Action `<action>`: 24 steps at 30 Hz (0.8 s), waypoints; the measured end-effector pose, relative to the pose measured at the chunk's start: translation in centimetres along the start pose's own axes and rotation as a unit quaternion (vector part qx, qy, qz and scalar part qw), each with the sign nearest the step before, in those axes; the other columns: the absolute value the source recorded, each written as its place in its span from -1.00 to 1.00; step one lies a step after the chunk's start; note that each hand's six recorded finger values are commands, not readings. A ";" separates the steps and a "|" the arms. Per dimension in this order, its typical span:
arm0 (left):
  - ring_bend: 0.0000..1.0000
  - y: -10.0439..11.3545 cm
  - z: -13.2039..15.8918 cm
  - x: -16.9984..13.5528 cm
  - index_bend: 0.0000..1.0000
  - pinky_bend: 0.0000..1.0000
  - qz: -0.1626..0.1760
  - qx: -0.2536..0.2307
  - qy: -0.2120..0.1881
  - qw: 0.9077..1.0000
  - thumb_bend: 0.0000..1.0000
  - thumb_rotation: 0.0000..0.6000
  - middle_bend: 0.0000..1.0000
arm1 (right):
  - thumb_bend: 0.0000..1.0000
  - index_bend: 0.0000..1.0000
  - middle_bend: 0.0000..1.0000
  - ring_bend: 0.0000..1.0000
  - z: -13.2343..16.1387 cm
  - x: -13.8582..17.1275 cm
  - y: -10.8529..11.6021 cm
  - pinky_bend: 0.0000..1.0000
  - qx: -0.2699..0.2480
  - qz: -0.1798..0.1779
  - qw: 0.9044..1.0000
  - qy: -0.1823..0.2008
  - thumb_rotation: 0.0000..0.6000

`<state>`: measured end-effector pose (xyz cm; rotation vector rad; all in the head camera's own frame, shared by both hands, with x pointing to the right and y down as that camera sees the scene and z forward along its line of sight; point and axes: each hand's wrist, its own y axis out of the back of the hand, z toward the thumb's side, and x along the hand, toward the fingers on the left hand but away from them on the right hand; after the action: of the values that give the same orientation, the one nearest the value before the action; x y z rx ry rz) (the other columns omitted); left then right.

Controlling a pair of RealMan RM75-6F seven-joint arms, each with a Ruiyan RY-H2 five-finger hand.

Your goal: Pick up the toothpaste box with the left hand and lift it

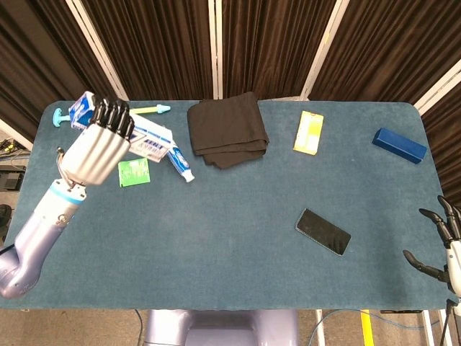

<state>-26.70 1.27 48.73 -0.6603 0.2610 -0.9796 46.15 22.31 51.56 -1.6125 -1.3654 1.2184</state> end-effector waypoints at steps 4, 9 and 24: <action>-0.47 -1.2 1.8 -1.6 -0.26 -0.39 -0.029 -0.050 -0.010 0.998 -0.44 1.00 -0.49 | -0.85 -0.53 -0.98 -1.00 0.0 0.0 0.0 -0.89 0.001 0.001 1.000 -0.001 1.00; -0.47 -3.6 5.7 -4.5 -0.25 -0.38 -0.102 -0.136 -0.030 0.985 -0.45 1.00 -0.49 | -0.85 -0.53 -0.98 -1.00 0.1 0.0 -0.1 -0.89 0.002 0.002 1.000 0.001 1.00; -0.49 -6.8 15.5 -9.2 -0.26 -0.37 -0.269 -0.410 -0.029 0.871 -0.45 1.00 -0.53 | -0.85 -0.52 -0.98 -1.00 0.3 0.0 -0.4 -0.89 0.003 0.006 1.000 0.005 1.00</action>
<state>-28.80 12.45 64.28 -1.6033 0.4604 -1.3805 45.73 22.41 51.82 -1.6230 -1.3468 1.2178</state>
